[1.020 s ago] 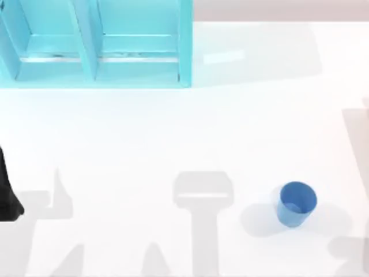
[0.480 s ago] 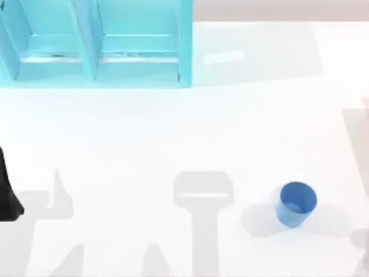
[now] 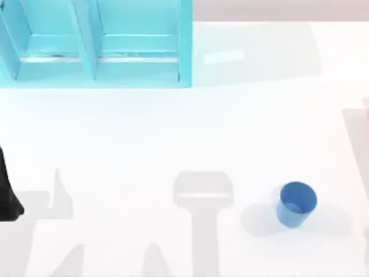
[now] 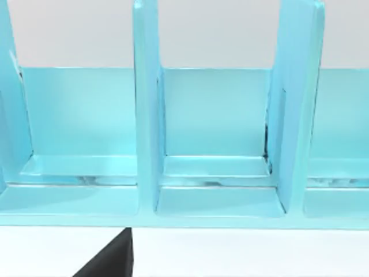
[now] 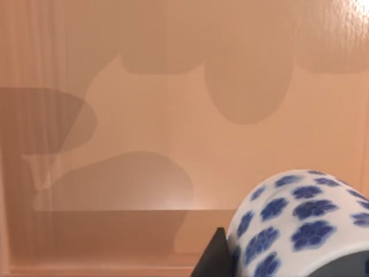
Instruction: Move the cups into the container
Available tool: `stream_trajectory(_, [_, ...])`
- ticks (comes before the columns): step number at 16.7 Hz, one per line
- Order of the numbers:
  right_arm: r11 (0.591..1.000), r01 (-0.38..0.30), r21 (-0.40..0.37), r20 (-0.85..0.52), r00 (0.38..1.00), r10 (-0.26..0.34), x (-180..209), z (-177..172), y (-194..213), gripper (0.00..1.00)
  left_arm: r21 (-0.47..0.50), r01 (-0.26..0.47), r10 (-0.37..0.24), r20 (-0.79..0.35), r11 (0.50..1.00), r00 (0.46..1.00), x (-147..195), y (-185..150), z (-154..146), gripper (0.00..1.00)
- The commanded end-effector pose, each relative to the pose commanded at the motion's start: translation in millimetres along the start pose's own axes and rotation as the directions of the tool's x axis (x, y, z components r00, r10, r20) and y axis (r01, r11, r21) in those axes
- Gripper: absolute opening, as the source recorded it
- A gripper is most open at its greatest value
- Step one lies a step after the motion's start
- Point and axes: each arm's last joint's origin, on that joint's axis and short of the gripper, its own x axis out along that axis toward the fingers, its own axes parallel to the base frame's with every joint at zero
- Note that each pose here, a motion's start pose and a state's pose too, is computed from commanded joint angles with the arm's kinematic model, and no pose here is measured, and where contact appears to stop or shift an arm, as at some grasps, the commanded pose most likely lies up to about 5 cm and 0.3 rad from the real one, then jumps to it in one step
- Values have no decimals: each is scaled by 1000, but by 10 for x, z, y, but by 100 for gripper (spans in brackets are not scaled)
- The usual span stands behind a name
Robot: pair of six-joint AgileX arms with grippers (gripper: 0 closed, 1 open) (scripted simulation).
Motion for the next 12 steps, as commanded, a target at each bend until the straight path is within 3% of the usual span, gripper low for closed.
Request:
stream_trajectory(2, [1000, 0, 0, 0, 1000, 0, 0, 0, 0, 0, 0, 0, 0, 0, 1000, 1000, 0, 0, 0, 100])
stream_trajectory(12, [1000, 0, 0, 0, 1000, 0, 0, 0, 0, 75, 0, 0, 0, 0, 1000, 1000, 0, 0, 0, 100])
